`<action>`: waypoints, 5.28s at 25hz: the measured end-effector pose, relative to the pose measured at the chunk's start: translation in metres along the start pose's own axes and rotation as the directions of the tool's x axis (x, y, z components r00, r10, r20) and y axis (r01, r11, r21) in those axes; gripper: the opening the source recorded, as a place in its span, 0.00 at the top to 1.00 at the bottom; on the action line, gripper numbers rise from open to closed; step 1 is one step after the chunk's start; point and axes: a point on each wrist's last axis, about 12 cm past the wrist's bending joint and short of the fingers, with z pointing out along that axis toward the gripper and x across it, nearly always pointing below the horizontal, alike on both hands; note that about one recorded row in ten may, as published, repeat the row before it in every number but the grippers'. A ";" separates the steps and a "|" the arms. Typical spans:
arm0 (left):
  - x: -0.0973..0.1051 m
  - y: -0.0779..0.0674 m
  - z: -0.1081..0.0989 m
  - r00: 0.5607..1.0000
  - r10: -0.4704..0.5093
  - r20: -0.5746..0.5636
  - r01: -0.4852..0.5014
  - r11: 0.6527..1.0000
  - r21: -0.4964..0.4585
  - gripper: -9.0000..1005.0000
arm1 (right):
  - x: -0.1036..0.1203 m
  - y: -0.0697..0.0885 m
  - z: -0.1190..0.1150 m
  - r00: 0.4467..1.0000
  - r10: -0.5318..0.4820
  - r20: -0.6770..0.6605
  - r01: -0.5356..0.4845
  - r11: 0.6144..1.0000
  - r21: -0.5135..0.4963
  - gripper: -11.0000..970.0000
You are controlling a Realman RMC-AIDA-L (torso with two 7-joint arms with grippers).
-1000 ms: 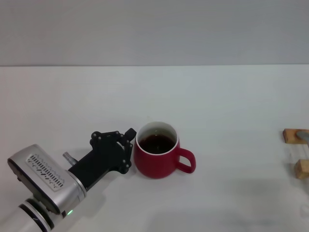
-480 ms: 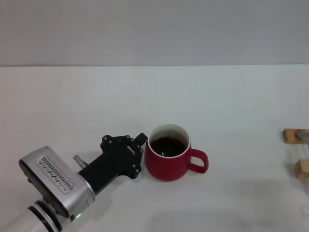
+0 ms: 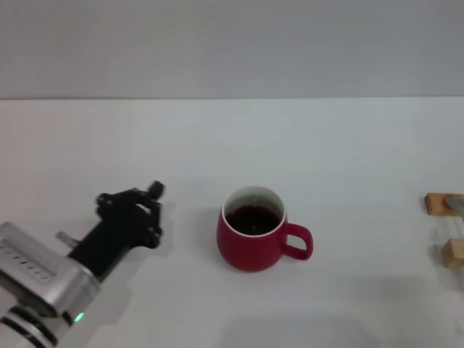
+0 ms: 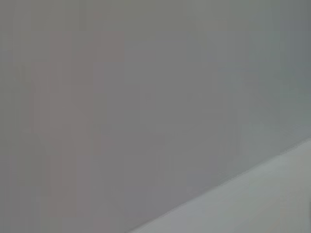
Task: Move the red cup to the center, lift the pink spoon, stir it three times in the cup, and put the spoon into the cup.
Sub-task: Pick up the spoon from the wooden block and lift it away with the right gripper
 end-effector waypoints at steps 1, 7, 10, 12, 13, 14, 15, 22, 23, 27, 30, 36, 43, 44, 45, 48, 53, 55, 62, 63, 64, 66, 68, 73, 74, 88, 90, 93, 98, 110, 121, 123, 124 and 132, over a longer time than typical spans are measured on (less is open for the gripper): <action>0.000 0.000 0.000 1.000 0.000 0.000 0.000 1.000 0.000 0.99 | 0.000 0.000 -0.001 1.000 0.001 -0.003 -0.001 1.000 -0.002 0.26; 0.003 0.013 -0.021 0.998 -0.051 0.031 0.055 0.987 -0.149 0.99 | 0.002 0.003 -0.009 0.999 0.010 -0.031 -0.011 1.000 -0.016 0.26; 0.006 0.015 -0.035 0.997 -0.064 0.039 0.071 0.978 -0.196 0.99 | 0.002 0.004 -0.011 0.999 0.012 -0.037 -0.013 1.000 -0.020 0.26; 0.008 0.015 -0.038 0.997 -0.066 0.036 0.072 0.976 -0.205 0.99 | 0.002 0.005 -0.011 0.999 0.013 -0.038 -0.014 1.000 -0.025 0.26; 0.008 0.016 -0.039 0.997 -0.066 0.036 0.072 0.976 -0.206 0.99 | 0.002 0.005 -0.011 0.999 0.014 -0.037 -0.015 1.000 -0.028 0.26; 0.008 0.016 -0.040 0.997 -0.066 0.036 0.072 0.975 -0.208 0.99 | 0.002 0.005 -0.011 0.999 0.014 -0.037 -0.015 0.999 -0.031 0.26; 0.008 0.016 -0.041 0.997 -0.065 0.036 0.071 0.975 -0.210 0.99 | 0.002 0.006 -0.010 0.999 0.015 -0.036 -0.016 0.999 -0.035 0.26; 0.011 0.016 -0.049 0.997 -0.063 0.033 0.069 0.972 -0.226 0.99 | 0.003 0.008 -0.004 0.999 0.017 -0.034 -0.019 0.998 -0.055 0.26; 0.011 0.016 -0.049 0.997 -0.063 0.033 0.069 0.972 -0.226 0.99 | 0.003 0.008 -0.003 0.999 0.017 -0.034 -0.019 0.998 -0.057 0.26; 0.011 0.018 -0.052 0.997 -0.066 0.040 0.074 0.969 -0.237 0.99 | 0.004 0.009 -0.001 0.999 0.019 -0.030 -0.021 0.998 -0.063 0.26; 0.011 0.019 -0.052 0.997 -0.067 0.041 0.075 0.967 -0.245 0.99 | 0.004 0.009 0.001 0.999 0.021 -0.028 -0.023 0.998 -0.067 0.26; 0.011 0.025 -0.055 0.992 -0.108 0.060 0.120 0.956 -0.269 0.99 | 0.004 0.011 0.003 0.999 0.024 -0.027 -0.026 0.997 -0.071 0.26; 0.014 0.039 -0.065 0.981 -0.172 0.088 0.191 0.932 -0.307 0.99 | 0.005 0.013 -0.004 0.998 0.038 -0.043 -0.041 0.997 -0.059 0.26; 0.014 0.039 -0.065 0.981 -0.172 0.088 0.191 0.932 -0.307 0.99 | 0.005 0.014 -0.007 0.998 0.041 -0.048 -0.043 0.997 -0.056 0.26; 0.014 0.040 -0.066 0.982 -0.170 0.084 0.188 0.932 -0.311 0.99 | 0.005 0.014 -0.010 0.998 0.039 -0.053 -0.042 0.998 -0.052 0.26; 0.016 0.043 -0.068 0.982 -0.175 0.077 0.190 0.930 -0.316 0.99 | 0.005 0.012 -0.017 0.998 0.032 -0.062 -0.034 0.999 -0.027 0.26; 0.018 0.045 -0.071 0.978 -0.198 0.073 0.211 0.924 -0.318 0.99 | 0.004 0.005 -0.031 0.997 0.038 -0.074 -0.032 0.996 0.083 0.26; 0.018 0.046 -0.072 0.975 -0.208 0.078 0.222 0.922 -0.318 0.99 | 0.004 0.004 -0.035 0.996 0.046 -0.078 -0.037 0.993 0.113 0.26; 0.018 0.047 -0.072 0.975 -0.207 0.081 0.222 0.920 -0.322 0.99 | 0.004 0.007 -0.045 0.993 0.066 -0.101 -0.052 0.990 0.134 0.26; 0.018 0.047 -0.072 0.975 -0.207 0.083 0.222 0.920 -0.324 0.99 | 0.004 0.007 -0.048 0.992 0.067 -0.104 -0.052 0.989 0.141 0.26; 0.017 0.048 -0.073 0.975 -0.206 0.087 0.223 0.919 -0.327 0.99 | 0.004 0.007 -0.048 0.992 0.067 -0.104 -0.052 0.989 0.141 0.26; 0.017 0.048 -0.073 0.975 -0.205 0.090 0.223 0.918 -0.329 0.99 | 0.004 0.006 -0.050 0.992 0.070 -0.108 -0.053 0.988 0.148 0.26; 0.016 0.048 -0.073 0.976 -0.194 0.099 0.216 0.919 -0.330 0.99 | 0.004 0.006 -0.053 0.991 0.070 -0.112 -0.052 0.987 0.153 0.26; 0.016 0.048 -0.075 0.977 -0.189 0.098 0.211 0.919 -0.333 0.99 | 0.005 0.007 -0.059 0.989 0.072 -0.133 -0.051 0.986 0.159 0.26; 0.017 0.048 -0.076 0.978 -0.188 0.094 0.209 0.919 -0.335 0.99 | 0.005 0.006 -0.061 0.988 0.072 -0.139 -0.049 0.986 0.161 0.26; 0.017 0.049 -0.078 0.979 -0.182 0.091 0.203 0.919 -0.337 0.99 | 0.013 -0.002 -0.067 0.973 0.071 -0.220 -0.024 0.977 0.210 0.26; 0.017 0.049 -0.078 0.979 -0.182 0.091 0.203 0.919 -0.338 0.99 | 0.014 -0.003 -0.067 0.972 0.070 -0.225 -0.021 0.977 0.213 0.26; 0.017 0.049 -0.078 0.979 -0.182 0.091 0.202 0.919 -0.337 0.99 | 0.015 -0.004 -0.068 0.969 0.071 -0.236 -0.018 0.975 0.220 0.26; 0.017 0.049 -0.078 0.979 -0.180 0.092 0.201 0.921 -0.335 0.99 | 0.018 -0.006 -0.066 0.965 0.070 -0.254 -0.012 0.975 0.223 0.26; 0.017 0.049 -0.078 0.979 -0.180 0.092 0.200 0.922 -0.333 0.99 | 0.023 -0.009 -0.060 0.955 0.111 -0.274 -0.044 0.970 0.238 0.26; 0.016 0.049 -0.076 0.980 -0.178 0.094 0.199 0.923 -0.329 0.99 | 0.025 -0.013 -0.055 0.953 0.101 -0.285 -0.035 0.973 0.229 0.26; 0.016 0.049 -0.076 0.980 -0.178 0.094 0.199 0.923 -0.329 0.99 | 0.026 -0.013 -0.054 0.953 0.101 -0.287 -0.035 0.973 0.227 0.26; 0.016 0.049 -0.076 0.980 -0.178 0.094 0.199 0.923 -0.329 0.99 | 0.026 -0.013 -0.053 0.952 0.101 -0.289 -0.035 0.974 0.225 0.26; 0.016 0.049 -0.076 0.980 -0.178 0.094 0.199 0.923 -0.329 0.99 | 0.030 -0.013 -0.047 0.946 0.100 -0.309 -0.034 0.977 0.212 0.26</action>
